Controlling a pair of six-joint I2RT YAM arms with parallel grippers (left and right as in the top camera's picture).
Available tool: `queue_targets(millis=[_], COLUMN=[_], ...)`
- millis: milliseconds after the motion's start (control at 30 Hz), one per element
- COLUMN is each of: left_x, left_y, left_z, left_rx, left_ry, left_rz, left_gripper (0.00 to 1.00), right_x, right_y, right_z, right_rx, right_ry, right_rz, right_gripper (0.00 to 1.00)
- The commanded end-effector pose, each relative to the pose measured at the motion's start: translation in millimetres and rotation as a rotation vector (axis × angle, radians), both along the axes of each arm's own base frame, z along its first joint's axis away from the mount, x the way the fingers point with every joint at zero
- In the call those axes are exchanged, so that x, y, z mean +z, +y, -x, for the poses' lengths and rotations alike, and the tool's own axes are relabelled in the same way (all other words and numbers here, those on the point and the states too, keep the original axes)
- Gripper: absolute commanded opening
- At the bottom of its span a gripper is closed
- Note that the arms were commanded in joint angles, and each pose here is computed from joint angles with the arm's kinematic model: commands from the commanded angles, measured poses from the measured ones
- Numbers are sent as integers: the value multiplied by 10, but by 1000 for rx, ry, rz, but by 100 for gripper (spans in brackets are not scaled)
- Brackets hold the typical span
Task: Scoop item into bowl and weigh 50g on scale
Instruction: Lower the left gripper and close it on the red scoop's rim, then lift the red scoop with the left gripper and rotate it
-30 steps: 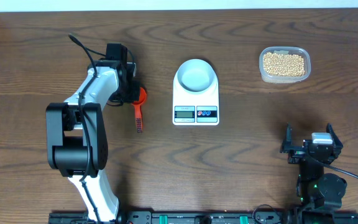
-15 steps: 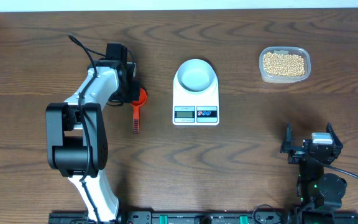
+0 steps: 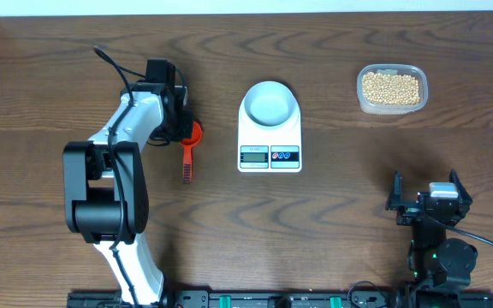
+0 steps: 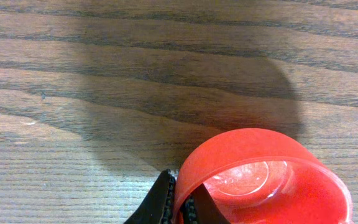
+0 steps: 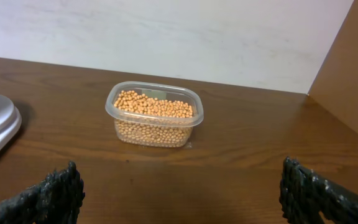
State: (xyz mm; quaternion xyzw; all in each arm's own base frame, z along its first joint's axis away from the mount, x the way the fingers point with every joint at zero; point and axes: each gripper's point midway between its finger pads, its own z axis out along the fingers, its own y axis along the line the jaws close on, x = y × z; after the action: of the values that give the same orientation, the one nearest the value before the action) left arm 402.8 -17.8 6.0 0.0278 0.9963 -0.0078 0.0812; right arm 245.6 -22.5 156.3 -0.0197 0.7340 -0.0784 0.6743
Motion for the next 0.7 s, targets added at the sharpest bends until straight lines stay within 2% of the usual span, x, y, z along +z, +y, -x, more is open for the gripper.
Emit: queue_targets(millis=[0, 467, 667], left_x=[53, 519, 782], left_y=[5, 2, 2], left_z=[21, -39, -30], left_rx=[-5, -4, 54], left_ry=[-9, -116, -170], left_rz=[-2, 2, 19], left_gripper=[7, 7, 8], right_x=[-7, -7, -7], right_y=[-11, -11, -11], right_z=[3, 3, 3], right_rx=[-2, -2, -2], right_ry=[2, 2, 2], right_rz=[11, 11, 11], right_gripper=[99, 99, 99])
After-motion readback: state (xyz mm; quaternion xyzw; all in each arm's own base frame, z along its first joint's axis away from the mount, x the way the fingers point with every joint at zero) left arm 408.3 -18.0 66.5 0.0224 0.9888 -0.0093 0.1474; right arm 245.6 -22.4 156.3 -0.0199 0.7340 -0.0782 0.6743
